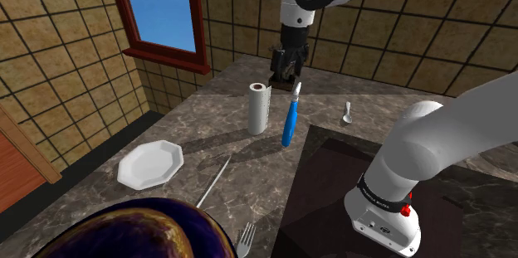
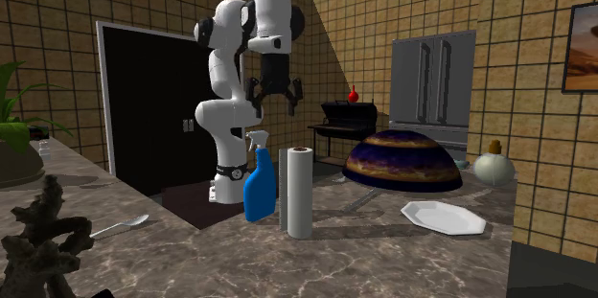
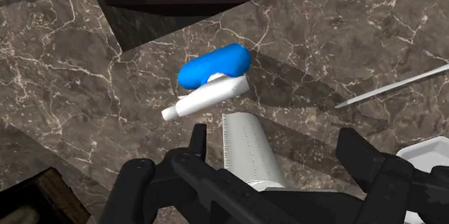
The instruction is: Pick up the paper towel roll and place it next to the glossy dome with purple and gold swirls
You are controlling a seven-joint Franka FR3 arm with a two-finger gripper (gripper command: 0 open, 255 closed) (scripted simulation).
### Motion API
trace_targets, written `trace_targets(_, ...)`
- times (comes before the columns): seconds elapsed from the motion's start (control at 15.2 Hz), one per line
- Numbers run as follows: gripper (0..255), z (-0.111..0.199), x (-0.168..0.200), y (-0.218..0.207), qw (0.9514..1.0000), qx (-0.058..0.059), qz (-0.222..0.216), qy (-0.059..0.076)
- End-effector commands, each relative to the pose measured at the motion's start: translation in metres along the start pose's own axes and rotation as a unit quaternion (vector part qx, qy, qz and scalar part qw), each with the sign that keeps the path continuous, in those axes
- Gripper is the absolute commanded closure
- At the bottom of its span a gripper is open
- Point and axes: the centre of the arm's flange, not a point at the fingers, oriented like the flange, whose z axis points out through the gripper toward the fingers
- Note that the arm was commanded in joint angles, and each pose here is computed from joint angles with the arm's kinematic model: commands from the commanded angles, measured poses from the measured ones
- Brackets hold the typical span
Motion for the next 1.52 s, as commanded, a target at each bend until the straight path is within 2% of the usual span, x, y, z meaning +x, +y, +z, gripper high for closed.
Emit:
trace_targets(0.0, 0, 0.011, 0.020, -0.005, 0.9999, -0.007, 0.000, 0.010)
trace_targets(0.59, 0, 0.056, 0.113, -0.029, 0.9981, -0.038, 0.001, 0.049)
trace_targets(1.06, 0, 0.093, 0.116, -0.026, 0.9981, -0.038, 0.001, 0.049)
trace_targets(1.45, 0, 0.096, 0.116, -0.026, 0.9981, -0.038, 0.001, 0.049)
